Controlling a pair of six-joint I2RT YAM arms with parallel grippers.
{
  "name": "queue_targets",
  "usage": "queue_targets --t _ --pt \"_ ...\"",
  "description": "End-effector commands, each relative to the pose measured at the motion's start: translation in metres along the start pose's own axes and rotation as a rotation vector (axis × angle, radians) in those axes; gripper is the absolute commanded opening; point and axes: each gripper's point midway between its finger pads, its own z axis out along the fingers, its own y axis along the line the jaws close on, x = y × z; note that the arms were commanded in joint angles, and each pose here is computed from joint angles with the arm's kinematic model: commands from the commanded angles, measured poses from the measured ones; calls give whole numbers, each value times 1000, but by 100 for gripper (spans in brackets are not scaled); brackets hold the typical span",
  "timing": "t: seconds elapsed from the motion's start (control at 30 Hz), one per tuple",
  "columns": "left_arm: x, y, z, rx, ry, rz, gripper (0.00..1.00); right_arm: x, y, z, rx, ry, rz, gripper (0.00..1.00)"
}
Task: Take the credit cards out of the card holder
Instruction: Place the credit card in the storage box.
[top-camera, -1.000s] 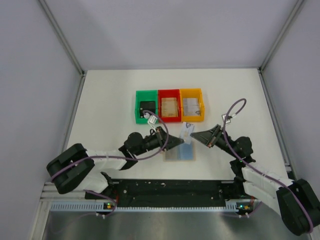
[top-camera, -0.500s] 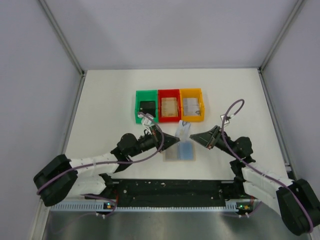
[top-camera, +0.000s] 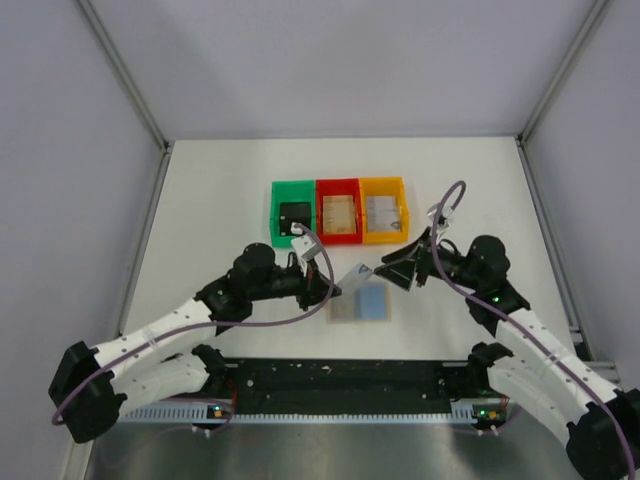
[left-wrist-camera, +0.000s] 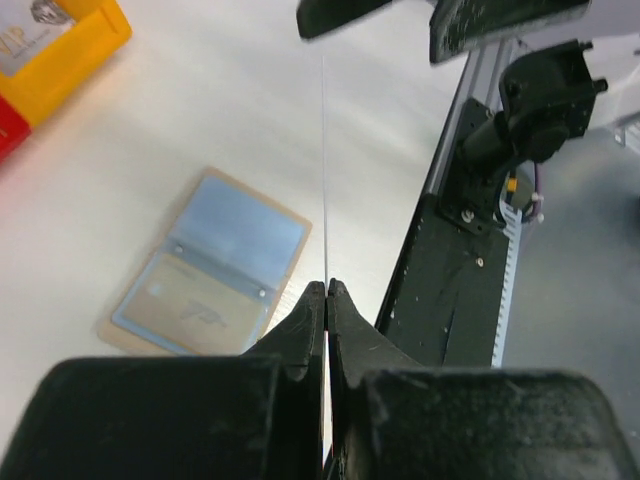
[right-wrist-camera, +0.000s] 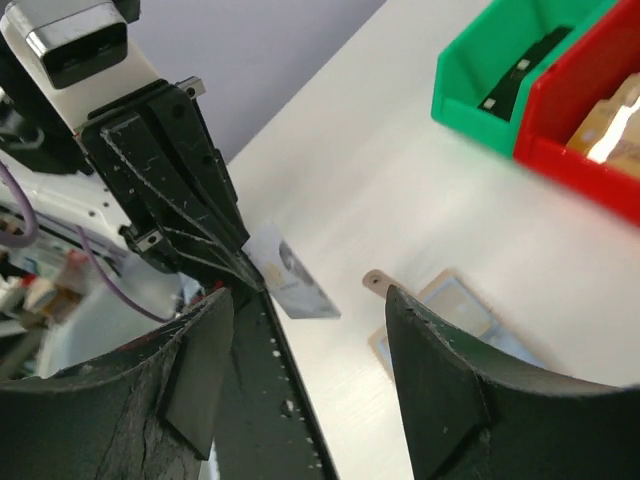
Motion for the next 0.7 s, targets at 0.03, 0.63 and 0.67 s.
queue_targets --t 0.03,0.63,0.67 --pt "14 -19 -22 98 214 150 0 -2 9 -12 -10 168 -283 62" --pt "-2 -38 -36 179 363 236 0 7 75 9 -370 323 -410 50" --pt "-2 -38 -35 180 367 235 0 7 76 11 -371 327 -414 49"
